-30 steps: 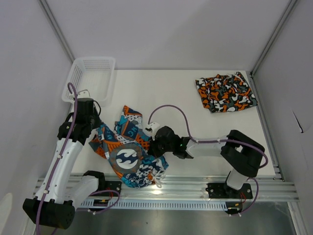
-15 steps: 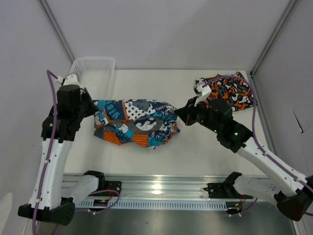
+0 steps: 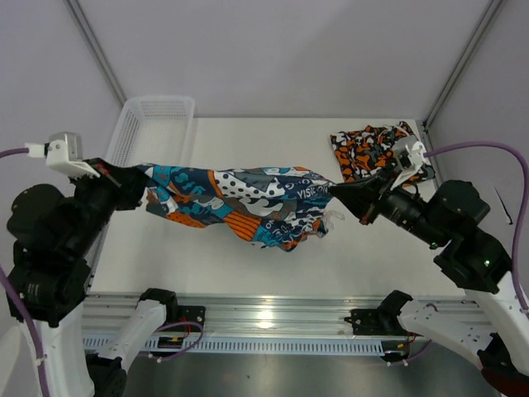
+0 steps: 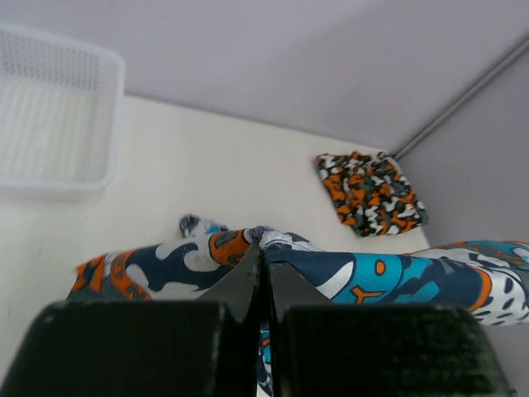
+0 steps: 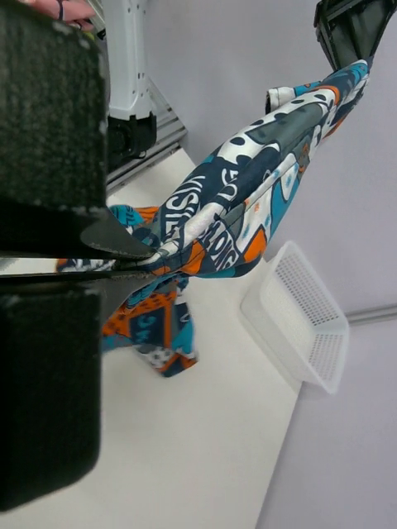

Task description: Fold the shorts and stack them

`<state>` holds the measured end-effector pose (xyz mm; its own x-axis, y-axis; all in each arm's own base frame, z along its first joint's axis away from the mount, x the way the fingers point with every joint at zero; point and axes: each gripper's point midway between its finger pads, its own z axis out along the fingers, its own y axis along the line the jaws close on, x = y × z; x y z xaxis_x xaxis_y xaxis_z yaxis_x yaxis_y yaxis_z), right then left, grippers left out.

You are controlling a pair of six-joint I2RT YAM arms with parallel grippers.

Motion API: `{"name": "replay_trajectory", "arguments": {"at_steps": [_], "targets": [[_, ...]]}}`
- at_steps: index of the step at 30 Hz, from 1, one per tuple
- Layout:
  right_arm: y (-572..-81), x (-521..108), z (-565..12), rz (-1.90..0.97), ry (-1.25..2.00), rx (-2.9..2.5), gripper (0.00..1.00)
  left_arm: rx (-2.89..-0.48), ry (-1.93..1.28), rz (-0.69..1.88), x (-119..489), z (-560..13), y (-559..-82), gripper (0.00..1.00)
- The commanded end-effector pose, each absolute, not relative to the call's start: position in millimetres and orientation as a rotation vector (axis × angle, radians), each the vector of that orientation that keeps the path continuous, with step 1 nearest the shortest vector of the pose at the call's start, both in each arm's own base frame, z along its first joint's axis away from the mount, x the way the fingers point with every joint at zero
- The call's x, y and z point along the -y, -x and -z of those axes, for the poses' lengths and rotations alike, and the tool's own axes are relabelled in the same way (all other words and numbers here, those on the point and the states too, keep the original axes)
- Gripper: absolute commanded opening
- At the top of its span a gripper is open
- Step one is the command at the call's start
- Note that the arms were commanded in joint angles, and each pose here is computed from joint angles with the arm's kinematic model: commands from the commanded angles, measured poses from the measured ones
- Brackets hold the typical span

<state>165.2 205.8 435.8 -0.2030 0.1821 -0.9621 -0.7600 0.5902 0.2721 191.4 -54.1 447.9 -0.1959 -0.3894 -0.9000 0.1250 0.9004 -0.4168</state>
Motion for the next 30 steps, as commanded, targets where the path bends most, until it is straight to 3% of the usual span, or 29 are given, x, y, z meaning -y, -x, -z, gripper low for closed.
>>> {"name": "replay_trajectory", "arguments": {"at_steps": [1, 9, 13, 19, 21, 24, 30], "targets": [[-137.6, -186.2, -469.7, -0.950, 0.521, -1.478, 0.00, -1.592, 0.035, 0.586, 76.0, -496.0, -163.8, 0.00], [-82.0, -165.4, -541.9, -1.096, 0.568, -1.337, 0.00, -1.552, -0.093, 0.710, 95.6, -526.0, -117.0, 0.00], [-89.5, -155.9, -561.1, -1.059, 0.490, -1.382, 0.00, -1.666, -0.072, 0.744, 103.6, -502.6, -146.3, 0.00], [-189.5, -189.7, -494.6, -0.807, 0.380, -1.717, 0.00, -1.900, -0.083, 0.833, 130.2, -429.2, -238.3, 0.00], [-218.3, -209.3, -463.5, -0.886, 0.392, -1.817, 0.00, -1.985, -0.044, 0.830, 131.5, -394.2, -261.5, 0.00], [-277.4, -185.5, -419.7, -1.052, 0.235, -1.888, 0.00, -2.112, 0.045, 0.818, 131.7, -332.4, -293.8, 0.00], [-369.3, -138.8, -339.9, -1.057, 0.000, -1.977, 0.00, -2.237, 0.192, 0.793, 133.3, -243.8, -349.1, 0.00]]}}
